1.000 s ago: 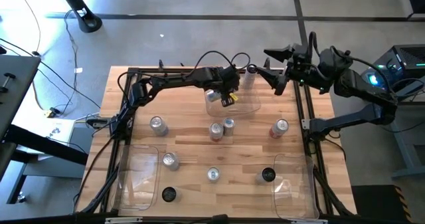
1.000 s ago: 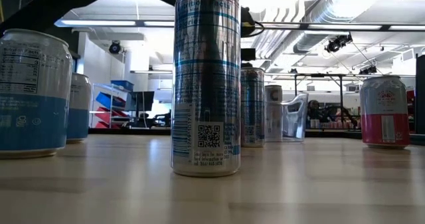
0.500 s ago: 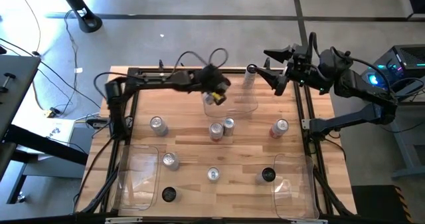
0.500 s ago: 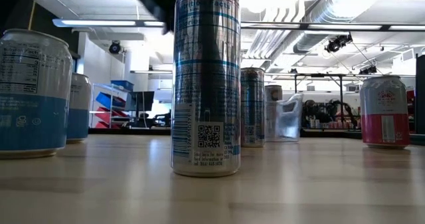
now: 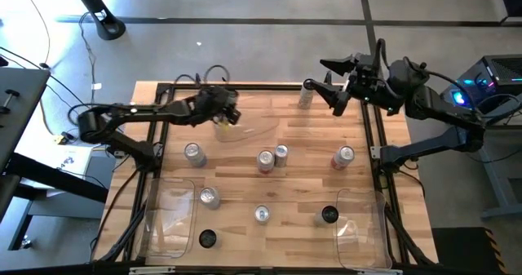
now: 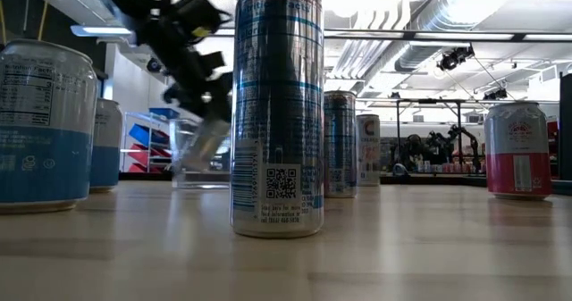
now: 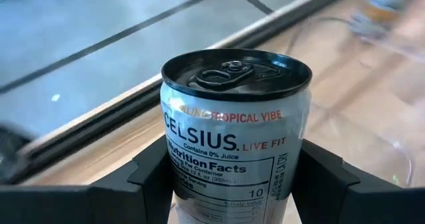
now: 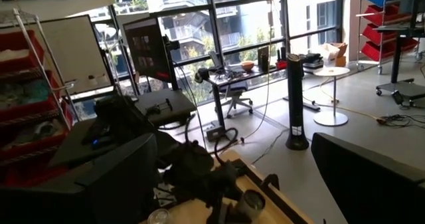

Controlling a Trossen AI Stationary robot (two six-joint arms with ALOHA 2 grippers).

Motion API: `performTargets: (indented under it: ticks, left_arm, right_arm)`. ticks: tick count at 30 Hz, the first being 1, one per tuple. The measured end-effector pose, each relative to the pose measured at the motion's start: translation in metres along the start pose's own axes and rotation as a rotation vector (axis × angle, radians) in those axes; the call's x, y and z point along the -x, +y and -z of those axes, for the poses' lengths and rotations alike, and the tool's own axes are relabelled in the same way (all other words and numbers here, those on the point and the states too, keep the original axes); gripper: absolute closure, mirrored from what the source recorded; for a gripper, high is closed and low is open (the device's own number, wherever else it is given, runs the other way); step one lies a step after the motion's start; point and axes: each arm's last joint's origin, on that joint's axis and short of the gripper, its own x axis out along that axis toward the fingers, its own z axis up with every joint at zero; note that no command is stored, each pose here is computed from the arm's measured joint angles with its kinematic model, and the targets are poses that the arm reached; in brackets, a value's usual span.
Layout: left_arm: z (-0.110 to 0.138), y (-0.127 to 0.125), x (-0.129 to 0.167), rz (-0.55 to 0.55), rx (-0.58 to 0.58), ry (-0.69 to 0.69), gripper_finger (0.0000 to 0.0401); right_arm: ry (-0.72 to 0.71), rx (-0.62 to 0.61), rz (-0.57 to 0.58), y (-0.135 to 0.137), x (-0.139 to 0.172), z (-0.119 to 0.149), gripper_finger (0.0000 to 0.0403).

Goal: Sort soda cans
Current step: Put the top left white-yellow soda can into the top transparent bin

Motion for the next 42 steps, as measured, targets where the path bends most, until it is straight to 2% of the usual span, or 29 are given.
performTargets:
  ticks: [5, 9, 12, 15, 18, 20, 22, 23, 24, 33, 38, 42]
  left_arm:
    - [0.015, 0.025, 0.015, -0.033, 0.083, 0.003, 0.0183]
    - [0.003, 0.034, 0.034, -0.012, 0.141, -0.087, 0.0183]
    - [-0.008, 0.039, 0.053, 0.021, 0.167, -0.186, 0.0183]
    - [-0.013, 0.047, 0.071, 0.038, 0.184, -0.247, 0.0183]
    - [-0.015, 0.054, 0.087, 0.051, 0.197, -0.282, 0.0183]
    - [-0.013, 0.058, 0.094, 0.054, 0.196, -0.281, 0.0183]
    - [-0.009, 0.06, 0.098, 0.066, 0.176, -0.246, 0.0183]
    - [-0.006, 0.061, 0.098, 0.072, 0.162, -0.221, 0.0183]
    - [-0.004, 0.061, 0.098, 0.075, 0.153, -0.199, 0.0183]
    - [0.002, 0.055, 0.091, 0.078, 0.146, -0.128, 0.0183]
    - [0.01, 0.05, 0.086, 0.065, 0.117, -0.045, 0.0183]
    - [0.013, 0.052, 0.083, -0.019, 0.099, -0.033, 0.0183]
  right_arm:
    - [0.045, -0.009, 0.004, 0.004, -0.018, 0.011, 0.0006]
    - [0.115, -0.019, 0.013, 0.008, -0.044, 0.029, 0.0006]
    - [0.192, -0.088, 0.078, 0.006, -0.071, 0.051, 0.0008]
    - [0.319, -0.144, 0.145, -0.002, -0.099, 0.081, 0.0035]
    - [0.494, -0.123, 0.201, -0.009, -0.124, 0.119, 0.012]
    - [0.595, -0.098, 0.221, -0.014, -0.136, 0.141, 0.021]
    - [0.684, -0.079, 0.198, -0.019, -0.145, 0.159, 0.0318]
    - [0.72, -0.063, 0.177, -0.021, -0.149, 0.166, 0.0359]
    - [0.753, -0.05, 0.159, -0.023, -0.153, 0.173, 0.0379]
    - [1.0, -0.054, 0.077, -0.039, -0.18, 0.239, 0.0401]
    - [1.041, -0.007, 0.044, -0.041, -0.184, 0.251, 0.0402]
    - [1.041, 0.002, 0.06, -0.048, -0.187, 0.254, 0.0402]
